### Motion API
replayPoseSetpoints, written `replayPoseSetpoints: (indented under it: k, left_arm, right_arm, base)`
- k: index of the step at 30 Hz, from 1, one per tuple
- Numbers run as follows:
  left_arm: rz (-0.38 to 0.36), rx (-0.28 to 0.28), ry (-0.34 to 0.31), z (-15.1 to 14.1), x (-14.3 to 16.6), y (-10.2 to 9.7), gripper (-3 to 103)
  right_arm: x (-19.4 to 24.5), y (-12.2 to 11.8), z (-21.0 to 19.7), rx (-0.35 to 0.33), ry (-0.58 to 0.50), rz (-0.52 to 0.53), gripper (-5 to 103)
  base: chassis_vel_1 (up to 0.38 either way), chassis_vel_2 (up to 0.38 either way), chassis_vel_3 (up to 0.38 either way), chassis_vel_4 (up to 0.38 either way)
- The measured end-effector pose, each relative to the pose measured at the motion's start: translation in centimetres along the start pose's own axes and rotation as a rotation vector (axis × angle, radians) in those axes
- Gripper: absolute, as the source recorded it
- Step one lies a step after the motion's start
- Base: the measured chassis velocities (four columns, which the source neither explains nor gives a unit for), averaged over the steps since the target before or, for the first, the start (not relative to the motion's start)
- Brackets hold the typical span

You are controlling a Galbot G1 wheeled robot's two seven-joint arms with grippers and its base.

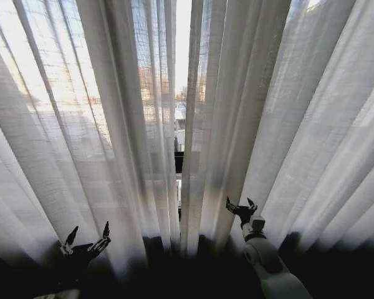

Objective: Open the curtains by pulling them apart, changing their state from closed to fully open.

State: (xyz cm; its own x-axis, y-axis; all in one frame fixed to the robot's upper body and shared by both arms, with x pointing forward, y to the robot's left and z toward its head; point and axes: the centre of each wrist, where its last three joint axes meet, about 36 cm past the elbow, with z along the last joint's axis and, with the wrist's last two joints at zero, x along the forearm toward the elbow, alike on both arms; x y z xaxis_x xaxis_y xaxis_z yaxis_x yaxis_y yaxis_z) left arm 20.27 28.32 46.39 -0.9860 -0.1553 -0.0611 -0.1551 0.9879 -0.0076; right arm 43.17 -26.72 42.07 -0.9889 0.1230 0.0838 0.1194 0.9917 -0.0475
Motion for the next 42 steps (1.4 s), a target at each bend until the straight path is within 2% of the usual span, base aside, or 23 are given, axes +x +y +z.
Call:
replayPoseSetpoints:
  k: [4,6,9,11,14,15,18,20,24,42]
  left_arm:
    - [-0.001,-0.003,-0.001,-0.1,0.0,0.0,100]
    - [-0.001,-0.003,-0.001,-0.1,0.0,0.0,100]
    - [-0.001,-0.007,-0.001,-0.1,0.0,0.0,100]
    - [-0.001,-0.007,-0.002,-0.1,0.0,0.0,100]
    - [-0.001,-0.008,-0.003,-0.2,0.0,0.0,100]
    - [-0.001,-0.008,-0.003,-0.2,0.0,0.0,100]
    - [-0.002,-0.006,-0.004,-0.3,0.1,-0.1,100]
    - [-0.002,-0.006,-0.004,-0.2,0.1,-0.1,100]
    - [0.0,-0.006,-0.002,-0.2,0.2,-0.2,100]
    - [-0.005,0.0,-0.017,-0.3,0.4,-0.4,100]
  right_arm:
    - [-0.4,0.2,-0.2,-0.003,-0.007,-0.022,70]
    - [-0.4,0.3,-0.2,-0.003,-0.008,-0.026,70]
    - [-0.4,0.6,-0.3,-0.007,-0.011,-0.038,53]
    - [-0.4,0.7,-0.4,-0.013,-0.012,-0.043,53]
    - [-0.3,0.9,-0.6,-0.021,-0.015,-0.053,36]
    - [-0.3,0.9,-0.6,-0.021,-0.015,-0.053,36]
    - [-0.3,0.9,-0.8,-0.017,-0.019,-0.057,20]
    - [-0.3,0.9,-0.9,-0.017,-0.021,-0.058,20]
    - [0.0,1.1,-1.0,-0.019,-0.025,-0.066,2]
    - [0.5,1.5,-1.1,-0.014,-0.009,-0.089,0]
  base:
    - [0.0,0.0,0.0,0.0]
    - [0.0,0.0,0.0,0.0]
    - [0.0,0.0,0.0,0.0]
    - [0.0,0.0,0.0,0.0]
    - [0.0,0.0,0.0,0.0]
    - [0.0,0.0,0.0,0.0]
    - [0.0,0.0,0.0,0.0]
    - [0.0,0.0,0.0,0.0]
    - [0.0,0.0,0.0,0.0]
    - [0.0,0.0,0.0,0.0]
